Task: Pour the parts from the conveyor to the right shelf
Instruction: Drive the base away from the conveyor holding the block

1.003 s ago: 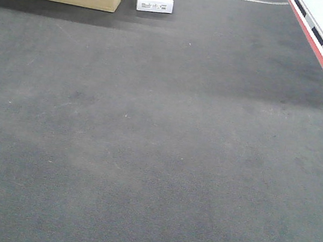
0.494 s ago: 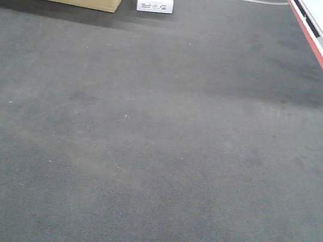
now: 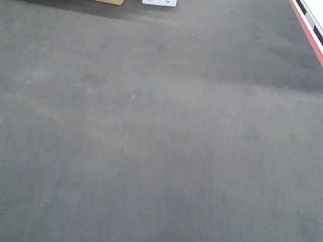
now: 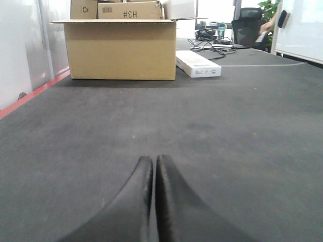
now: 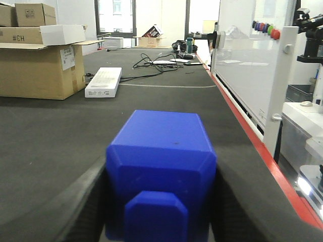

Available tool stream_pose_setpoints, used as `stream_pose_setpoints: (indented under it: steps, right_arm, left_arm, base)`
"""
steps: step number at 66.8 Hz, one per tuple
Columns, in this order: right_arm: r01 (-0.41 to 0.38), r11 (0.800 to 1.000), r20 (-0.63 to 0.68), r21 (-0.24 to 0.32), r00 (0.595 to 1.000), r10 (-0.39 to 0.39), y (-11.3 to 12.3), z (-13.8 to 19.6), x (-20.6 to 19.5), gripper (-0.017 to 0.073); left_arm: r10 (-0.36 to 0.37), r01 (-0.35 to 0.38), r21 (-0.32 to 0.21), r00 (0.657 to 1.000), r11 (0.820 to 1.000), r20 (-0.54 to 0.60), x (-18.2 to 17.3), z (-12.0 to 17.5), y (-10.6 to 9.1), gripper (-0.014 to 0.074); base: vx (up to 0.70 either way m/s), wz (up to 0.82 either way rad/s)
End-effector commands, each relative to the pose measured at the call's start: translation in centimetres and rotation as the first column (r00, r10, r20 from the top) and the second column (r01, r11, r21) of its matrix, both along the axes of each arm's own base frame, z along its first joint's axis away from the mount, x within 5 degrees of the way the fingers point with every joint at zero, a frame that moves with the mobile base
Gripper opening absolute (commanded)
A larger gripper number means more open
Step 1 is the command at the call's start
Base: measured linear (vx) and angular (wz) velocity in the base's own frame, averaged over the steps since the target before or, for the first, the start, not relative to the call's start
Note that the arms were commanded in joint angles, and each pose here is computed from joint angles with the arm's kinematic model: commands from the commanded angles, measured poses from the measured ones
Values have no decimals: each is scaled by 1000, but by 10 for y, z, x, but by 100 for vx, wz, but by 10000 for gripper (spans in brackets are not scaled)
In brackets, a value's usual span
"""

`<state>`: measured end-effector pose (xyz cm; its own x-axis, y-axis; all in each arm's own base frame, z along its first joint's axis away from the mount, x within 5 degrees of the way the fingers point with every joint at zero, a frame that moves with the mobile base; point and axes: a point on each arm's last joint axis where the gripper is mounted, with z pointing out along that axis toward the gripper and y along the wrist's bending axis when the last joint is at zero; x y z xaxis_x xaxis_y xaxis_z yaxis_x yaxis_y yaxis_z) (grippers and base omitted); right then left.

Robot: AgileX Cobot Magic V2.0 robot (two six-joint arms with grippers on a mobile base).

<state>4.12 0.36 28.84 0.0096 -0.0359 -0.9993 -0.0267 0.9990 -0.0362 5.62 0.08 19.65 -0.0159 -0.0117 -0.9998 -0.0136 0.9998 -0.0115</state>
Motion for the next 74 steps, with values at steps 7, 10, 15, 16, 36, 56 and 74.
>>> stream_pose_setpoints:
  steps: [7,10,15,16,36,56,74]
  right_arm:
    - [13,1000,95,-4,995,-12,-1,16,-1,-4]
    - [13,1000,95,-4,995,-12,-1,16,-1,-4]
    - [13,1000,95,-4,995,-12,-1,16,-1,-4]
    - [13,1000,95,-4,995,-12,-1,16,-1,-4]
    - [13,1000,95,-4,995,-12,-1,16,-1,-4]
    - [13,1000,96,-4,995,-13,-1,16,-1,-4]
    - [13,1000,95,-4,995,-12,-1,16,-1,-4]
  left_arm:
    - [-7,8,-12,995,1000,98,-2,14,0,-6]
    - [-7,8,-12,995,1000,98,-2,14,0,-6]
    - [-7,8,-12,995,1000,98,-2,14,0,-6]
    - [-7,8,-12,995,1000,98,-2,14,0,-6]
    - [-7,8,-12,995,1000,98,-2,14,0,-6]
    - [-7,8,-12,995,1000,98,-2,14,0,-6]
    - [-7,8,-12,995,1000,98,-2,14,0,-6]
  base:
    - [-38,-3]
    - [-43,-3]
    - [-46,-3]
    - [-47,-4]
    - [-49,-4]
    - [-43,3]
    - [-34,-10]
